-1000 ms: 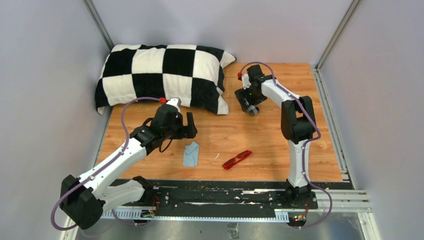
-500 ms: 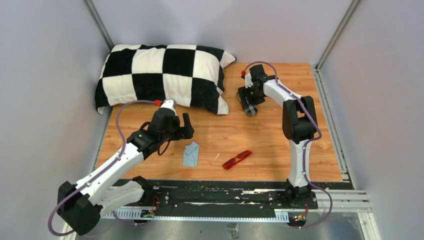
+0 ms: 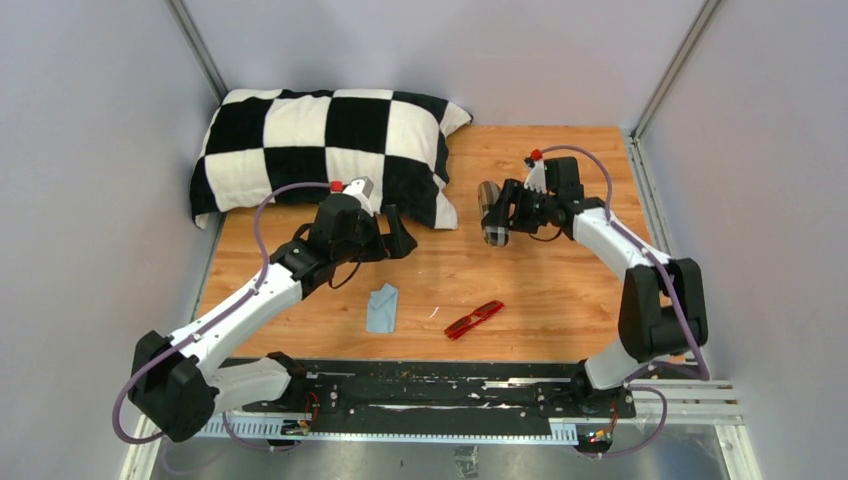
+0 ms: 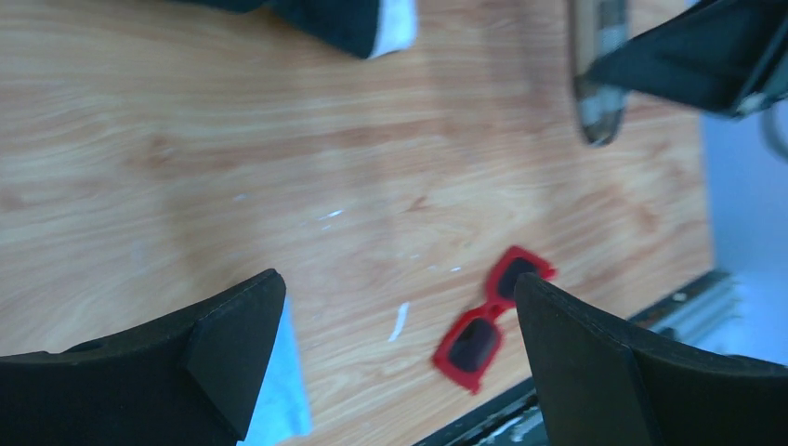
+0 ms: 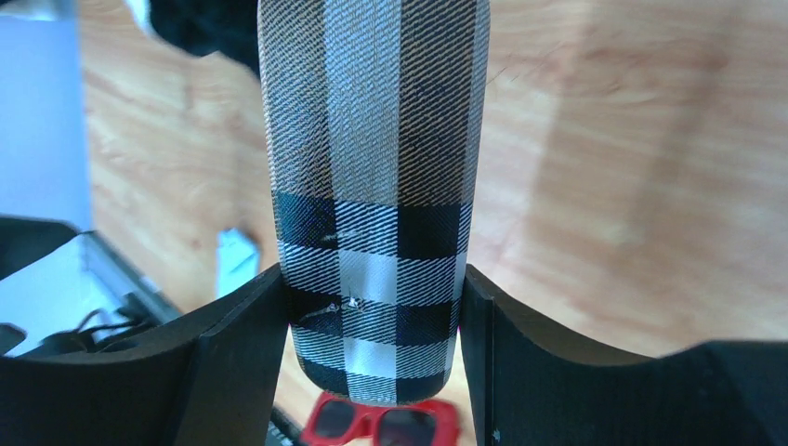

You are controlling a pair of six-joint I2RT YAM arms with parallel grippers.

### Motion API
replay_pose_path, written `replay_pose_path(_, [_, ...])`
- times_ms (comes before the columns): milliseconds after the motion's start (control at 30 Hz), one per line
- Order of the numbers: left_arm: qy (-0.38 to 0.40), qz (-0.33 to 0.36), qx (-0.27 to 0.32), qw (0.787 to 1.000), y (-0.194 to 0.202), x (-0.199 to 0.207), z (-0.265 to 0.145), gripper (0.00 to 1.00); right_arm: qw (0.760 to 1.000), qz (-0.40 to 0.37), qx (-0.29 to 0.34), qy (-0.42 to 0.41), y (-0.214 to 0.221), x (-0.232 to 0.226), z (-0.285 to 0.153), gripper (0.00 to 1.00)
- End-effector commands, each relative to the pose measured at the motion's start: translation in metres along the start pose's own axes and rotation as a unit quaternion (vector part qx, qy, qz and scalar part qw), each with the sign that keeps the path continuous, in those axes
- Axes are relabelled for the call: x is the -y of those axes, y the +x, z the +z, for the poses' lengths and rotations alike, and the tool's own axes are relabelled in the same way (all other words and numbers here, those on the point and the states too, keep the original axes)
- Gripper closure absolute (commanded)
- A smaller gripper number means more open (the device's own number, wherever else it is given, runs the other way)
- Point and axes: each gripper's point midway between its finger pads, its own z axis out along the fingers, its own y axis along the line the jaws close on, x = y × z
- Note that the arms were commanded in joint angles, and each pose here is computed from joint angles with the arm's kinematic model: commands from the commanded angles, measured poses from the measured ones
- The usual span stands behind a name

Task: Organize the sunglasses
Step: Pick up the sunglasses case from the center of the board, then open the sunglasses case.

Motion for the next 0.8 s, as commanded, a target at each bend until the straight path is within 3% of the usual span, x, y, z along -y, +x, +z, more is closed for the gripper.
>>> replay_pose_path(0, [0.170, -0.032, 0.034, 0.984, -0.023, 0.066, -0.002, 0.00, 0.990, 0.062, 0.032, -0.126, 0.003, -0.050, -0.024, 0.57])
replay_pose_path(200, [0.345, -0.036, 0.035, 0.937, -0.042, 0.125, -0.022, 0.00, 0.973, 0.072, 0.046, -0.213, 0.018, -0.090, -0.065, 0.56])
replay_pose_path(500, [0.450, -0.078, 0.005, 0.890, -0.051, 0.154, -0.018, 0.00, 0.941, 0.086, 0.029, -0.327, 0.026, -0.130, -0.100, 0.55])
replay_pose_path(633, [0.536, -0.124, 0.015, 0.835, -0.062, 0.165, -0.029, 0.04, 0.934, 0.083, 0.027, -0.348, 0.025, -0.136, -0.106, 0.55])
replay_pose_path(767, [0.577, -0.172, -0.004, 0.798, -0.060, 0.165, -0.028, 0.07, 0.930, 0.086, 0.019, -0.357, 0.026, -0.141, -0.110, 0.55])
